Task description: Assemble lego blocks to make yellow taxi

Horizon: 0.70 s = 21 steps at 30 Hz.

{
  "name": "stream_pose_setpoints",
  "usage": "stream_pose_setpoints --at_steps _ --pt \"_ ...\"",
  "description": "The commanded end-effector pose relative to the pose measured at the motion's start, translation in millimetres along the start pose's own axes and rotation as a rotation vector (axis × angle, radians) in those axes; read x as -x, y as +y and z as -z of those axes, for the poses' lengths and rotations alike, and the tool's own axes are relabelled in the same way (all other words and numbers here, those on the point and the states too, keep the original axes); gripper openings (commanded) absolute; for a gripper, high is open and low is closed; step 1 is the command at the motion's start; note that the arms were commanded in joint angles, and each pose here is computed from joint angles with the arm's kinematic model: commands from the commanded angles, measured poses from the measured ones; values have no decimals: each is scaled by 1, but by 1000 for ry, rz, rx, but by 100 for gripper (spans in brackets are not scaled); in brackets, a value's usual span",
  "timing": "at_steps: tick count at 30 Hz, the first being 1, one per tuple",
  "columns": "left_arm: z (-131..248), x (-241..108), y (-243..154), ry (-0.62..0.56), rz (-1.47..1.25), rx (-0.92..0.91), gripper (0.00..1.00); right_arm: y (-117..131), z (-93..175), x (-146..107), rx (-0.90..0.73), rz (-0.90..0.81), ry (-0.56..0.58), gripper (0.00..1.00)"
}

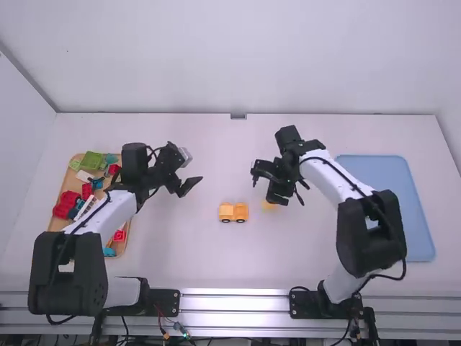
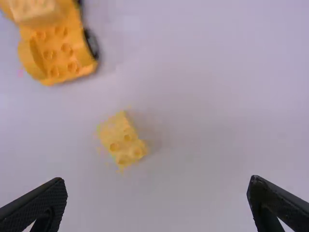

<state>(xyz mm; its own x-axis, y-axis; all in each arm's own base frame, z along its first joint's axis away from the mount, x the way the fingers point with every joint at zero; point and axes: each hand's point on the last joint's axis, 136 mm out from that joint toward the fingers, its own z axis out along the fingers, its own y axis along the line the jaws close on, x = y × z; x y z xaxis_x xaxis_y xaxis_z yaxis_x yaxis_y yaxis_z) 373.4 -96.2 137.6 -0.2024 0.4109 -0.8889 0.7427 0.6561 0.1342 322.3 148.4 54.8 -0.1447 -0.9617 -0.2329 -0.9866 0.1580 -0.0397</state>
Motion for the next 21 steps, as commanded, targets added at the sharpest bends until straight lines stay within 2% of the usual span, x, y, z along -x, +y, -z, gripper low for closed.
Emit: stream_pose_setpoints --at_steps 1,6,13,21 --pt "11 5 6 -52 112 42 99 -3 -10 -3 -19 70 84 99" --pt "15 3 24 -108 196 159 99 10 -30 -1 1 129 82 99" --pt "14 2 20 -116 202 148 99 15 -54 -13 -34 134 92 99" --pt "14 3 19 -118 199 147 99 25 -61 -15 -10 157 75 99"
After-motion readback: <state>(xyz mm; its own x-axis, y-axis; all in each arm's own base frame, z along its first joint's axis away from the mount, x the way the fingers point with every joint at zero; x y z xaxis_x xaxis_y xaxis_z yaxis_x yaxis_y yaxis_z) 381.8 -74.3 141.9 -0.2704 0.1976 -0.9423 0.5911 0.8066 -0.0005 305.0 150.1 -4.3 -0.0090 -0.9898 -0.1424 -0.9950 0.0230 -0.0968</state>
